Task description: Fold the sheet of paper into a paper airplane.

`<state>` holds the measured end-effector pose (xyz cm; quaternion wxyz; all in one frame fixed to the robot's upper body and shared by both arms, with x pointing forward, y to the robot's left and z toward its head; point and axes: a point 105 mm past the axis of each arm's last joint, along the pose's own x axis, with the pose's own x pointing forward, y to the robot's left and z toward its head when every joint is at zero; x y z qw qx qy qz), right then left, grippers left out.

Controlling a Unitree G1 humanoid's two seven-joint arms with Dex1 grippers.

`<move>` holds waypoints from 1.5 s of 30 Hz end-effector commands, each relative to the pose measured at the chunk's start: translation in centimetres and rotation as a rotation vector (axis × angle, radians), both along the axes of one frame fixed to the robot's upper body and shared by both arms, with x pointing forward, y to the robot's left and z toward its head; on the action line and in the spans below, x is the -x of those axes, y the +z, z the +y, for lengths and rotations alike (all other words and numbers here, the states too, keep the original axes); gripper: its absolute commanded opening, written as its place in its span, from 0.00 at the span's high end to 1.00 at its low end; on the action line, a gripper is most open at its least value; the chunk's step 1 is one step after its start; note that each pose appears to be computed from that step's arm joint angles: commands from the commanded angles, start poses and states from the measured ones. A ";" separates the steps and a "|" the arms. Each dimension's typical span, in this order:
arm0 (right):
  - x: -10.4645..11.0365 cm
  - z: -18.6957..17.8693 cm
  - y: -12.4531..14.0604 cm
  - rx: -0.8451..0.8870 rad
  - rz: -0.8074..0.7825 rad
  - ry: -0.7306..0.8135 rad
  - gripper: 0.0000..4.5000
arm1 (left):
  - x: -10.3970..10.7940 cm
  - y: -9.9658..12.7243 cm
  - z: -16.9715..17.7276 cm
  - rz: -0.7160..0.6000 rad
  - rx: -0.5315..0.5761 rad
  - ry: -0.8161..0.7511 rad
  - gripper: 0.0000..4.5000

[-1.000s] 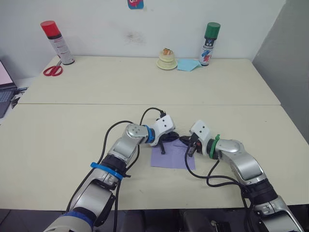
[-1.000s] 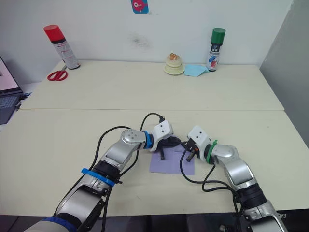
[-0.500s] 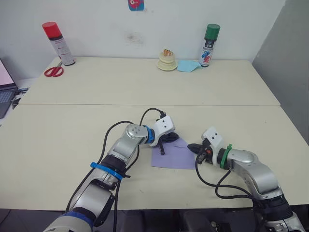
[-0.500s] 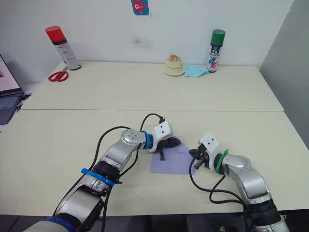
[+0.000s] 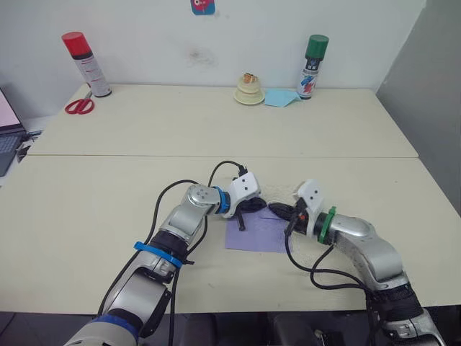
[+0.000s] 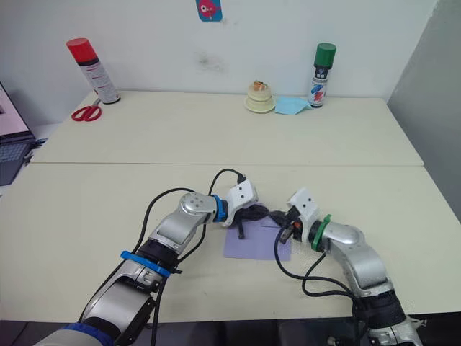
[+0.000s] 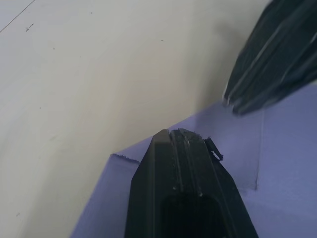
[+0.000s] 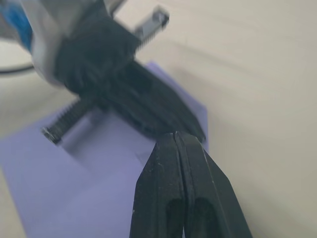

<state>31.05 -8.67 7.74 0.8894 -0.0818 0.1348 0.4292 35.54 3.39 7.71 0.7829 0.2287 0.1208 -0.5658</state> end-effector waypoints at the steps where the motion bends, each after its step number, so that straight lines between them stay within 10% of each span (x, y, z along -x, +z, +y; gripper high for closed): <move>1: -0.3 -0.2 -0.8 0.100 -0.032 0.011 0.99 | 0.3 -2.3 1.1 0.055 -0.078 0.025 1.00; 13: 0.3 0.0 -2.1 0.143 -0.007 0.039 0.99 | -0.3 3.7 -2.2 0.057 0.198 0.025 1.00; 26: 0.6 0.4 -2.2 0.137 0.024 0.034 0.99 | -1.5 -0.1 -2.2 0.102 0.078 0.118 1.00; 38: 0.7 0.8 -2.2 0.132 0.044 0.024 0.99 | -4.2 -2.4 4.7 0.100 -0.063 0.383 1.00; 45: 0.7 1.2 -2.4 0.123 0.051 0.025 0.99 | -6.2 0.8 9.3 0.017 0.038 0.525 1.00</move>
